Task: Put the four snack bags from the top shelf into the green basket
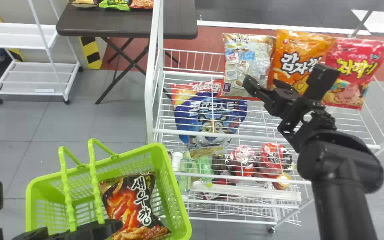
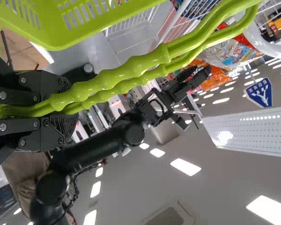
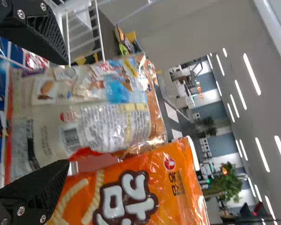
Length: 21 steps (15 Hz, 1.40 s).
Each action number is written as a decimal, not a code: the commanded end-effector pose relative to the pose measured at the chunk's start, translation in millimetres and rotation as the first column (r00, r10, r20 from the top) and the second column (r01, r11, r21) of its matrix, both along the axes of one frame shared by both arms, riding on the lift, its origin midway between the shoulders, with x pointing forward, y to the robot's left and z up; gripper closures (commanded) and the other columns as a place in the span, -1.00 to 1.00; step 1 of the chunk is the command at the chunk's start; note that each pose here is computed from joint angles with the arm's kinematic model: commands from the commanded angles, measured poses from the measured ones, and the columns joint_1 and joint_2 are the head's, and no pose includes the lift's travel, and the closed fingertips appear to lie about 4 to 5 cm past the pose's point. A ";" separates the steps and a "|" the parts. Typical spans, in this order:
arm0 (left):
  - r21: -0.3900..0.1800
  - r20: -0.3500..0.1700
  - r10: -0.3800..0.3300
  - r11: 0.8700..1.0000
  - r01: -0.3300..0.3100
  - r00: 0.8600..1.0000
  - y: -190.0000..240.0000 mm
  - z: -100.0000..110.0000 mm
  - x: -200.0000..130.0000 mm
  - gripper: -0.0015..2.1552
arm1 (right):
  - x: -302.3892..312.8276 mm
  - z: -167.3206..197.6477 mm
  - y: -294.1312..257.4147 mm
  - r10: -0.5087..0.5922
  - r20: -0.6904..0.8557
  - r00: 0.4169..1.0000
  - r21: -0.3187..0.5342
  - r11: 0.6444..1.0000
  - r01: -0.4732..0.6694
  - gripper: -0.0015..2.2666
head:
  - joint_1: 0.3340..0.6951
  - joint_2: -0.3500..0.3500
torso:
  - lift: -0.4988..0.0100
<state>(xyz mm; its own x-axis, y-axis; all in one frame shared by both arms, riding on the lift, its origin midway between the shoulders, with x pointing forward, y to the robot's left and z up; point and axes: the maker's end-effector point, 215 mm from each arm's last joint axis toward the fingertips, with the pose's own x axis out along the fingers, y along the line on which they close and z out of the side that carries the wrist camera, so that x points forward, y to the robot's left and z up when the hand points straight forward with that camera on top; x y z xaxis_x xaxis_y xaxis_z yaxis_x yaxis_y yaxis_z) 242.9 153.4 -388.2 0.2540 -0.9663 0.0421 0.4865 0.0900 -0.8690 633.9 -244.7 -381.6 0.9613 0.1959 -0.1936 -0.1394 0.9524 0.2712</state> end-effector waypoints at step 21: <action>-0.020 -0.018 -0.017 1.000 0.017 1.000 9.4 2.5 5.8 0.99 | -114.2 63.8 72.9 0.164 0.022 0.986 0.070 0.984 -0.165 0.99 | 1.00 -0.17 | 0.96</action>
<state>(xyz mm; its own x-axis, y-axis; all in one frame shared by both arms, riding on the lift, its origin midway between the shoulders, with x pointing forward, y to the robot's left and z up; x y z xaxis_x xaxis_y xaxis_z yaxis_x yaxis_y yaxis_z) 247.4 162.3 -386.6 0.2406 -0.9694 0.0484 0.4710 0.0730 -0.8791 549.8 -190.1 -331.5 0.9306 0.3285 -0.1616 -0.2629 0.9068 0.3297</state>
